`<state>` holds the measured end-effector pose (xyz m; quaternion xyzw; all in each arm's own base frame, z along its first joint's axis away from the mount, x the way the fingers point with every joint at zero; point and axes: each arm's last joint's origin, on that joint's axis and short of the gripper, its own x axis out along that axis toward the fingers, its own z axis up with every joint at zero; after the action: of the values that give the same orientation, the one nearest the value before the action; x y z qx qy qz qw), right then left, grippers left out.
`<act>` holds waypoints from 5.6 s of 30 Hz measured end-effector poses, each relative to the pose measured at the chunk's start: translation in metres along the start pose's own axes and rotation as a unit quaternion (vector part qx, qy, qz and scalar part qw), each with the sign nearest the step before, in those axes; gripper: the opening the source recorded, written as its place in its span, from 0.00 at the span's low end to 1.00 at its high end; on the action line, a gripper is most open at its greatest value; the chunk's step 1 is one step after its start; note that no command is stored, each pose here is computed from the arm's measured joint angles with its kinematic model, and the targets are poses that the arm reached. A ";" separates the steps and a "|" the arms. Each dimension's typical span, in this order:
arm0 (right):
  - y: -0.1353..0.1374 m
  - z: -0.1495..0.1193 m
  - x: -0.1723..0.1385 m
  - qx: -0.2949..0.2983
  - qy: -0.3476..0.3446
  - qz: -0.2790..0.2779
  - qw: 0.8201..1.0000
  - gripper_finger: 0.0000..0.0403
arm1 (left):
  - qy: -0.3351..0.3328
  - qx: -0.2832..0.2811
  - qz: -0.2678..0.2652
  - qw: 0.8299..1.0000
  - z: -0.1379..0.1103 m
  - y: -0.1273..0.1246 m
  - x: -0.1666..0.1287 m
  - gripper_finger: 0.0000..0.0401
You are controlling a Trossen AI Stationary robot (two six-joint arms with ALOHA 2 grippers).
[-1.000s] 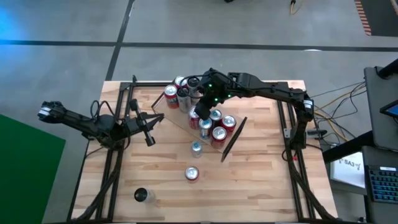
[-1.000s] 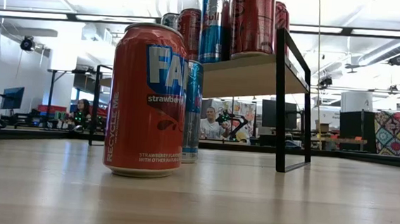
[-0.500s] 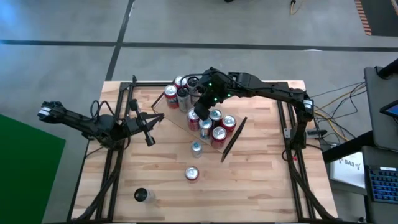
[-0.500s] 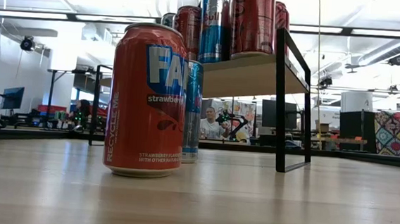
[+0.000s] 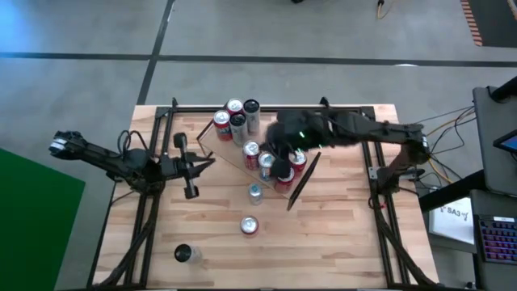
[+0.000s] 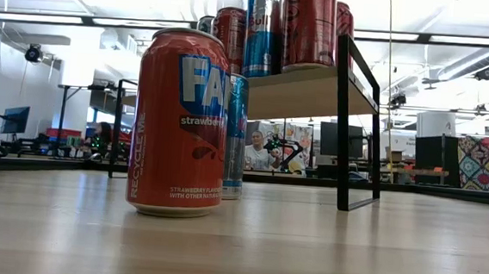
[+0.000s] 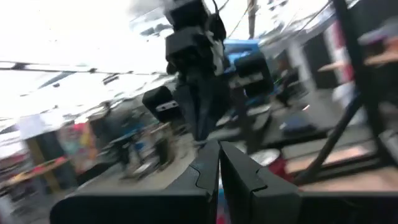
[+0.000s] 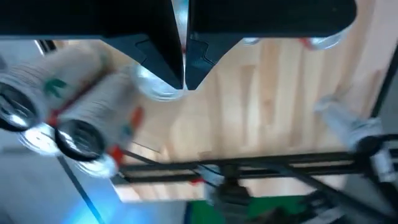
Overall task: Place canned beverage on shelf
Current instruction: Put the red soda can on the shelf, align with the other red soda cans
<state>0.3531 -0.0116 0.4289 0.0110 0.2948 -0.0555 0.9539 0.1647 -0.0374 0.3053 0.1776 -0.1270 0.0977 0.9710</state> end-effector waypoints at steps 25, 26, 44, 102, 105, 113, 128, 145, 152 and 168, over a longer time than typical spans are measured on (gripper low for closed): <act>0.094 -0.111 -0.057 -0.095 -0.047 0.068 0.992 0.02 | 0.194 -0.178 -0.171 0.949 0.055 -0.071 0.092 0.00; 0.095 -0.113 -0.056 -0.097 -0.044 0.070 0.992 0.02 | 0.213 -0.178 -0.176 0.944 0.056 -0.076 0.094 0.00; 0.131 -0.137 -0.069 -0.106 0.010 0.131 0.986 0.02 | 0.471 -0.161 -0.171 0.850 0.060 -0.155 0.103 0.06; 0.183 -0.190 -0.082 -0.070 0.027 0.207 0.976 0.02 | 0.551 -0.043 -0.054 0.832 -0.067 -0.206 0.095 0.73; 0.183 -0.190 -0.082 -0.073 0.024 0.207 0.975 0.02 | 0.561 -0.021 -0.083 0.823 -0.050 -0.201 0.094 0.73; 0.182 -0.189 -0.081 -0.090 0.014 0.197 0.976 0.02 | 0.586 0.030 -0.102 0.803 0.010 -0.151 0.084 0.73; 0.172 -0.174 -0.072 -0.091 -0.024 0.170 0.981 0.02 | 0.541 0.058 -0.046 0.838 0.049 -0.025 0.079 0.73; 0.162 -0.133 -0.089 -0.092 -0.076 0.164 0.979 0.02 | 0.523 0.056 -0.083 0.846 0.023 0.057 0.092 0.73; 0.159 -0.125 -0.093 -0.093 -0.084 0.162 0.979 0.02 | 0.524 0.038 -0.076 0.847 0.015 0.075 0.095 0.74; 0.159 -0.125 -0.094 -0.088 -0.084 0.163 0.979 0.02 | 0.518 0.003 -0.083 0.851 -0.014 0.065 0.095 0.75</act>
<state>0.2240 0.1623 0.3764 -0.0296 0.2120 0.1257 0.9687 0.2420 0.0414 0.3405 0.1145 0.4099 0.0948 0.8999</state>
